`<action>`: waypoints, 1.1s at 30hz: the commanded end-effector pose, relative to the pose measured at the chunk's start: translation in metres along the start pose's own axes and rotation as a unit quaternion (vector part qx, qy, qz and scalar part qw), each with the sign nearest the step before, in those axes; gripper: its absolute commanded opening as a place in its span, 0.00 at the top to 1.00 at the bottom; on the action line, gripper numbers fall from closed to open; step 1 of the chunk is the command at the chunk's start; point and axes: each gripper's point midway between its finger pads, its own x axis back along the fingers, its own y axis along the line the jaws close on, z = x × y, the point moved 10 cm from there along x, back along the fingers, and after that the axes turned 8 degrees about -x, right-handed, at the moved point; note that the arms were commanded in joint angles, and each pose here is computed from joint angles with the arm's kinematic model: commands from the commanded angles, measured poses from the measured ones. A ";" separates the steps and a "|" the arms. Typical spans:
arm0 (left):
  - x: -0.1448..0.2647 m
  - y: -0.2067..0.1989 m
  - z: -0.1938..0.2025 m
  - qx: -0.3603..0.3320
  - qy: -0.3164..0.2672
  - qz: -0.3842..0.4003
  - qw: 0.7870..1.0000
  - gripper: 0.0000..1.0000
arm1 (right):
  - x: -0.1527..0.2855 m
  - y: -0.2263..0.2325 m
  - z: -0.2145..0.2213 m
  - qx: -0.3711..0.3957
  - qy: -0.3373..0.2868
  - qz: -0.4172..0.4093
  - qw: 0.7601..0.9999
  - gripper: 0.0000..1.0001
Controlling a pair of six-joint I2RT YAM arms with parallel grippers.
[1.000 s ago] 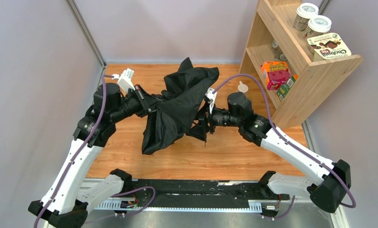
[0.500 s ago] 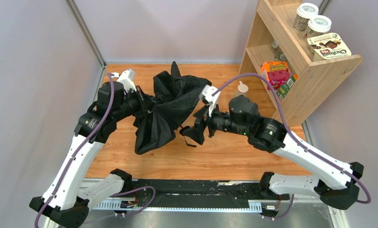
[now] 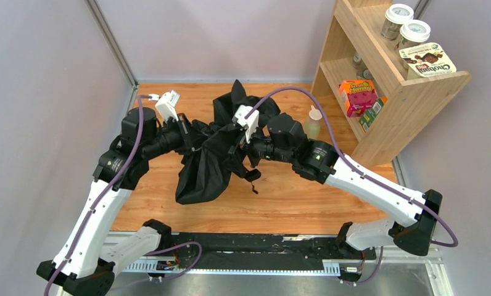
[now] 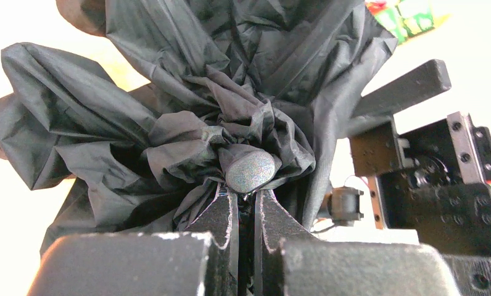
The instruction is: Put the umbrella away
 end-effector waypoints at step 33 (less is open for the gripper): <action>0.023 -0.052 -0.017 -0.101 -0.014 0.333 0.937 1.00 | -0.003 -0.023 -0.023 0.027 -0.023 0.031 0.999 0.00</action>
